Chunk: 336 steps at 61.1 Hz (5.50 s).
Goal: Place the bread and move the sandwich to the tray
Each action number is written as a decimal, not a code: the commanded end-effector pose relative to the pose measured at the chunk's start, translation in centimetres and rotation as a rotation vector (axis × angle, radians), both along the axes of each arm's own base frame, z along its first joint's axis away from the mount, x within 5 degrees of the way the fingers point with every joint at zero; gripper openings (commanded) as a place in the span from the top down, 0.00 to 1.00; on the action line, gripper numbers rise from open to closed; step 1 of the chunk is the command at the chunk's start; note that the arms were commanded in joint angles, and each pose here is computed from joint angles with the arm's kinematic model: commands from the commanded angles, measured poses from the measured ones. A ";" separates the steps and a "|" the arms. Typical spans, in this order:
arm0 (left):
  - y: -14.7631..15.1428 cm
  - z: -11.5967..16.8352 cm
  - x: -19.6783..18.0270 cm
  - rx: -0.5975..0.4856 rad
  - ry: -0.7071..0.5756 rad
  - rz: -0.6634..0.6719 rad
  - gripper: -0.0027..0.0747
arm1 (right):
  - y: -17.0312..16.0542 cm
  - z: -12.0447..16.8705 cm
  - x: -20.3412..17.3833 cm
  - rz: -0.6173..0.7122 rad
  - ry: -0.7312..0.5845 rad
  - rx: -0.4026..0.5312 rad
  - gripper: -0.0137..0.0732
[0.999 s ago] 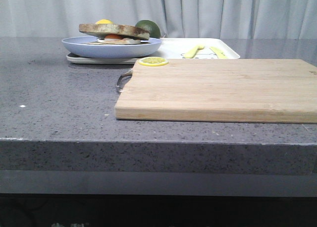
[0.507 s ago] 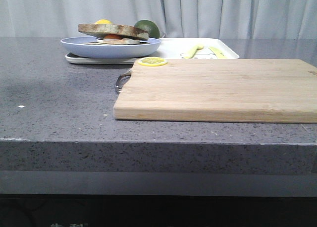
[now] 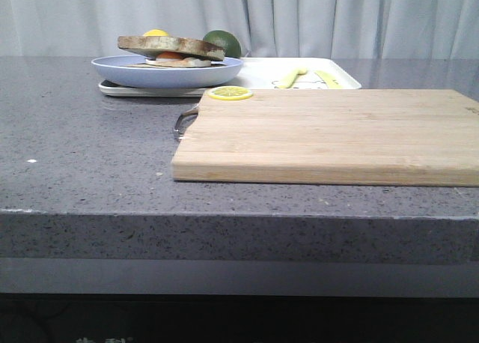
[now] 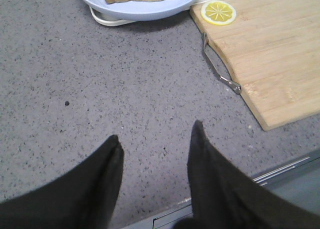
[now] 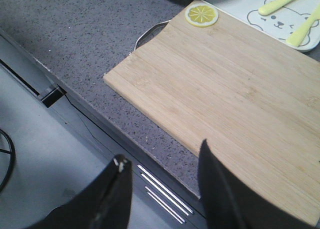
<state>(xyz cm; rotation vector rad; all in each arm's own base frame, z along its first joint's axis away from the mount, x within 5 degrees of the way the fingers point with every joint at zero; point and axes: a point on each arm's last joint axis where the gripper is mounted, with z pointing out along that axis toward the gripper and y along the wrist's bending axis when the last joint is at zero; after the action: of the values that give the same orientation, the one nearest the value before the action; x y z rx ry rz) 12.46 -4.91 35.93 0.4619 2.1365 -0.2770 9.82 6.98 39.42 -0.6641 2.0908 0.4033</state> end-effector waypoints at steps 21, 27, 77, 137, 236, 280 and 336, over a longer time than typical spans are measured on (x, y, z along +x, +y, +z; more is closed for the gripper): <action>1.0 0.4 -3.7 -0.063 -0.176 0.005 0.67 | -0.1 1.2 0.0 -0.009 -0.068 0.034 0.53; 1.0 0.4 -3.7 -0.063 -0.176 0.005 0.83 | -0.1 1.2 0.0 -0.009 -0.068 0.034 0.67; 1.3 0.6 -4.6 -0.073 -0.213 0.010 0.99 | -0.1 1.1 0.0 -0.009 -0.067 0.034 0.92; 4.4 -6.0 -8.3 -0.266 -0.561 0.408 0.99 | -0.1 1.1 0.0 -0.008 -0.066 0.033 0.92; 4.7 -14.2 -7.1 -0.275 -0.717 0.405 0.99 | -0.1 1.1 0.0 -0.008 -0.062 0.031 0.92; 4.7 -14.2 -7.1 -0.275 -0.717 0.405 0.99 | -0.2 0.9 -0.1 -0.009 -0.062 0.031 0.92; 4.7 -14.2 -7.1 -0.275 -0.717 0.405 0.99 | -7.2 -16.3 -4.2 -0.665 -0.718 0.204 0.92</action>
<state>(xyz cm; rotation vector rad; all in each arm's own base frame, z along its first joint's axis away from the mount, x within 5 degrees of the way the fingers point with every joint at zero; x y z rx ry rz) 5.62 -0.32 20.80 -0.0385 1.5283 -0.1295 5.61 -0.02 22.61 0.0347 1.5801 0.0127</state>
